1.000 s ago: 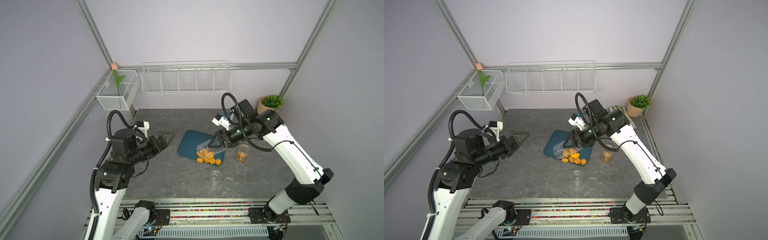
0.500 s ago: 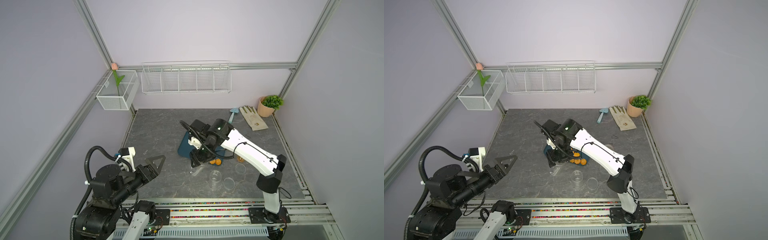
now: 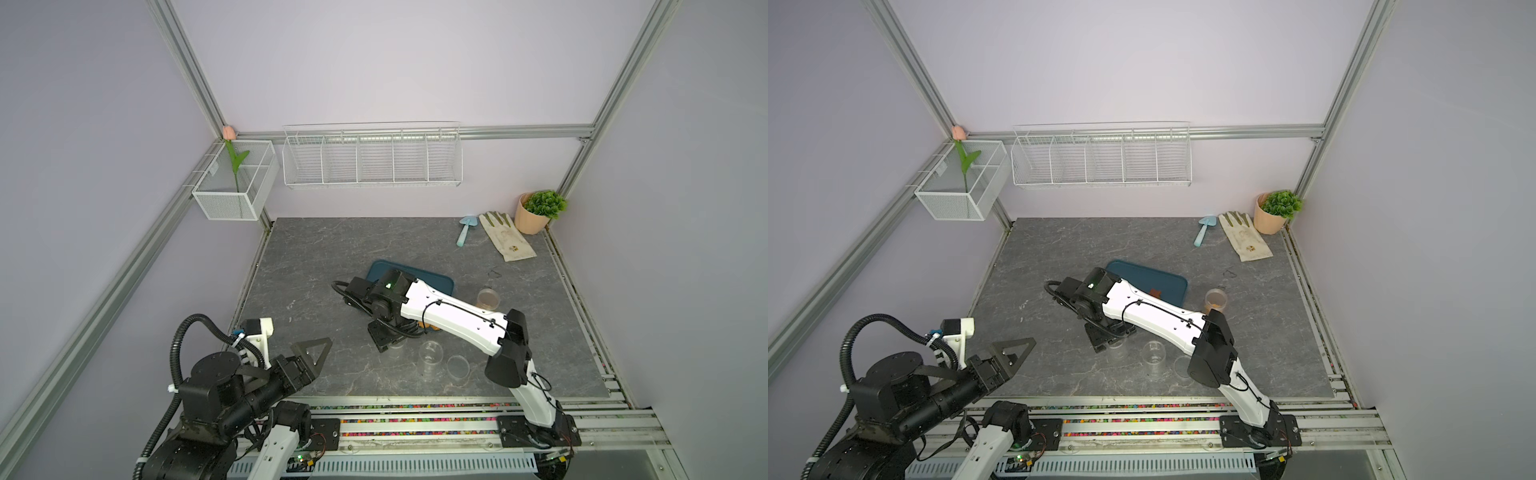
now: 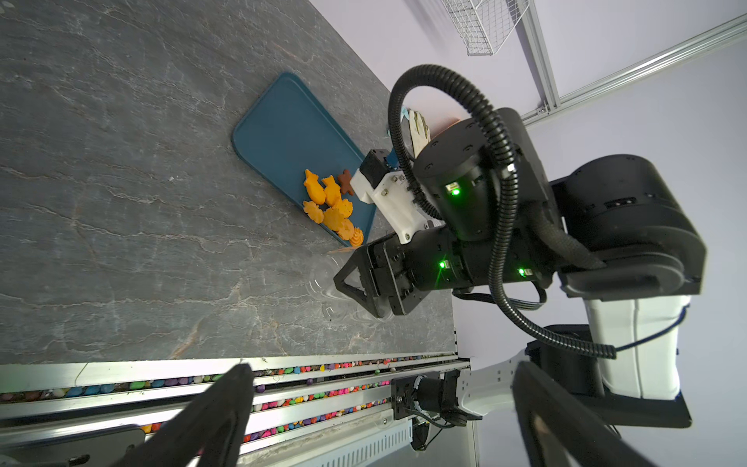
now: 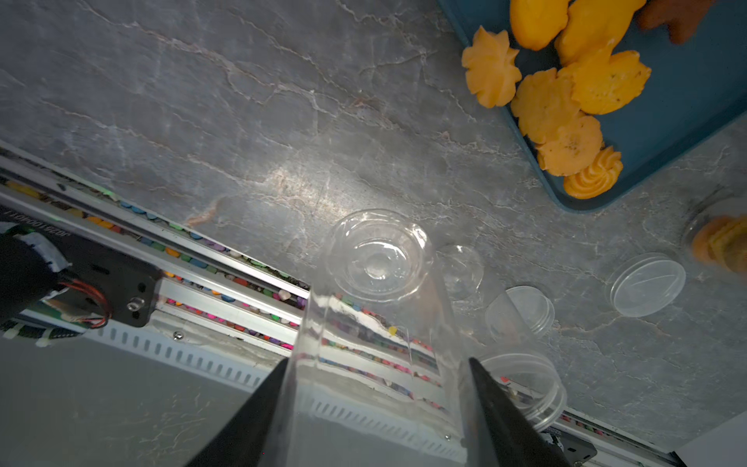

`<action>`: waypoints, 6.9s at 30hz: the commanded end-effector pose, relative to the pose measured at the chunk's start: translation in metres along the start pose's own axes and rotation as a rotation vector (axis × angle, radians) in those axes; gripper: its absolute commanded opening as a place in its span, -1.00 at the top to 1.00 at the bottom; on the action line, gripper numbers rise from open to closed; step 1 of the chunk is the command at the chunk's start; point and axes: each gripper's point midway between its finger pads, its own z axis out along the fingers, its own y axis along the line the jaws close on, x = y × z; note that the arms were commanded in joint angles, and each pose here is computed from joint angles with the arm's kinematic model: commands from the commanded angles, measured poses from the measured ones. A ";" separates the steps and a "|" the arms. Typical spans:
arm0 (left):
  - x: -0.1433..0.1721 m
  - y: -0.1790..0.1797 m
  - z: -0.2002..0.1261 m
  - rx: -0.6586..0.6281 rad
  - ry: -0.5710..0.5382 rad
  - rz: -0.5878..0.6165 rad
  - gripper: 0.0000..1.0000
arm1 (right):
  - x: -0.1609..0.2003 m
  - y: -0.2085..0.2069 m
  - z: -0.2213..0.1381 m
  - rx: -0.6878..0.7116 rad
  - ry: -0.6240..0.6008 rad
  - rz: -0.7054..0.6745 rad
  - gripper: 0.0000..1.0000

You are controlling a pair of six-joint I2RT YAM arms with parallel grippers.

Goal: Pour the cookies out of the jar
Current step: Place the jar at the center of the board, then pick up the jar from the center of the board.

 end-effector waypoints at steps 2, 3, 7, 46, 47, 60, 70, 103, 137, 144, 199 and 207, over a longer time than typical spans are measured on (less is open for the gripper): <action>0.013 0.012 -0.001 -0.040 0.042 0.013 -0.99 | 0.000 -0.003 0.021 0.063 0.016 0.032 -0.27; 0.013 0.014 0.000 -0.047 0.047 0.020 -0.99 | 0.000 -0.004 0.023 0.067 0.016 0.034 -0.27; 0.012 0.017 0.003 -0.069 0.052 0.031 -0.99 | 0.001 -0.002 0.035 0.068 0.028 0.038 -0.27; 0.026 0.020 -0.007 -0.053 0.062 0.003 -0.99 | 0.026 0.012 0.056 0.049 0.047 0.070 -0.88; 0.026 0.021 -0.007 -0.055 0.062 0.000 -0.99 | 0.025 0.013 0.055 0.049 0.047 0.067 -0.93; 0.026 0.020 -0.002 -0.035 0.063 -0.027 -0.99 | 0.023 0.011 0.049 0.059 0.031 0.063 -0.77; 0.024 0.020 -0.003 -0.035 0.055 -0.025 -0.99 | 0.012 0.007 0.025 0.075 -0.023 0.055 -0.77; -0.003 0.001 0.012 0.001 0.022 0.005 -0.99 | -0.002 -0.084 -0.129 -0.016 -0.519 0.252 -0.77; -0.065 -0.019 0.128 0.116 0.114 -0.102 -0.99 | 0.041 -0.295 -0.056 -0.030 -0.188 0.596 -0.77; -0.068 -0.012 0.142 0.104 0.122 -0.122 -0.99 | 0.027 -0.299 -0.025 -0.068 -0.113 0.596 -0.77; -0.058 -0.004 0.165 0.097 0.137 -0.210 -0.99 | 0.026 -0.308 0.070 -0.068 0.086 0.555 -0.70; -0.056 -0.002 0.162 0.091 0.132 -0.210 -0.99 | 0.023 -0.308 0.068 -0.074 0.076 0.557 -0.51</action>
